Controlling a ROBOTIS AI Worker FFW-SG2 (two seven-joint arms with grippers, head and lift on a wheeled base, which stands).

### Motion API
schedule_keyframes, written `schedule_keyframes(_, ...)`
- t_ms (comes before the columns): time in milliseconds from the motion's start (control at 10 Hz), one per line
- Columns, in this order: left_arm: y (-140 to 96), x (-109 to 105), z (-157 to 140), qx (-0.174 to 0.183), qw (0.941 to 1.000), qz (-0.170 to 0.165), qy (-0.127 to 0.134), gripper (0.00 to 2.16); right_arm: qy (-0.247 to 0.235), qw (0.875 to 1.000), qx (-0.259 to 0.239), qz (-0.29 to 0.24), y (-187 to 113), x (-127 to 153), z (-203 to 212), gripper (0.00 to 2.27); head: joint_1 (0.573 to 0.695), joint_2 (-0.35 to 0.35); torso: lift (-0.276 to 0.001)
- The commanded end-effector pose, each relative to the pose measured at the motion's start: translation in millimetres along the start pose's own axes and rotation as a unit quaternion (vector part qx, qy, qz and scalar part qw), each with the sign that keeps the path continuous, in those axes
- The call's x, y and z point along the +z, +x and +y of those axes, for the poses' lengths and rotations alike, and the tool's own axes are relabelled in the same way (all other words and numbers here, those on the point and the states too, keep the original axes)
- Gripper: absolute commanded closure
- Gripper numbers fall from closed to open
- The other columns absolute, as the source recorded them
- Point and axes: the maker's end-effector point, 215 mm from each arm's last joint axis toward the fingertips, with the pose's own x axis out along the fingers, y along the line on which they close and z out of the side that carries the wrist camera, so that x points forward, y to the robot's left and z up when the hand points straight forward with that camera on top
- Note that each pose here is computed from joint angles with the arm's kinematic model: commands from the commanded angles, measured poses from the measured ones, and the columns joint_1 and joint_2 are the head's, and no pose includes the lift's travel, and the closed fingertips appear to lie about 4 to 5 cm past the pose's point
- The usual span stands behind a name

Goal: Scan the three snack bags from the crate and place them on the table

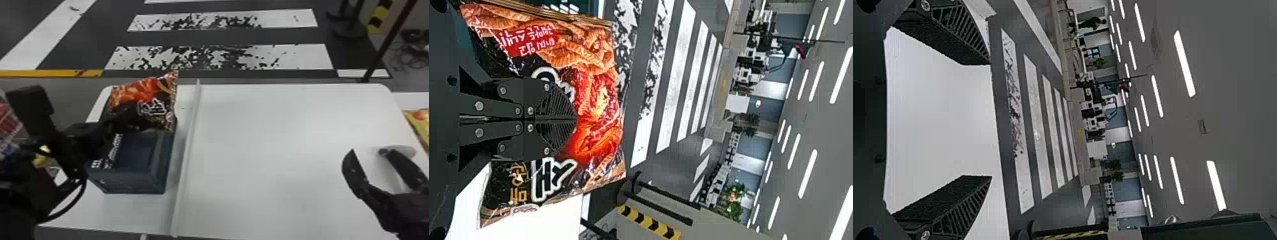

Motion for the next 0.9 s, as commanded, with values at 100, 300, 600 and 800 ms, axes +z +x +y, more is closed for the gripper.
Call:
schedule_keyframes(100, 7, -7, -45, -0.038, 0.9992, 0.011, 0.005, 2.13, 0.002, 1.0, -0.012, -0.01, 4, 11, -15, 0.07, 0.695, 0.039, -0.062)
schedule_keyframes(300, 17, -25, -88, -0.075, 0.9966, 0.031, 0.013, 2.13, 0.005, 1.0, -0.018, -0.017, 6, 17, -22, 0.07, 0.695, -0.036, -0.062)
schedule_keyframes(600, 27, -69, -161, -0.13, 0.988, 0.072, 0.042, 2.13, 0.009, 0.999, -0.025, -0.025, 5, 26, -30, 0.07, 0.695, -0.139, -0.062)
schedule_keyframes(800, 28, -104, -210, -0.162, 0.9785, 0.104, 0.074, 2.13, 0.011, 0.999, -0.031, -0.028, 3, 29, -37, 0.07, 0.695, -0.241, -0.062)
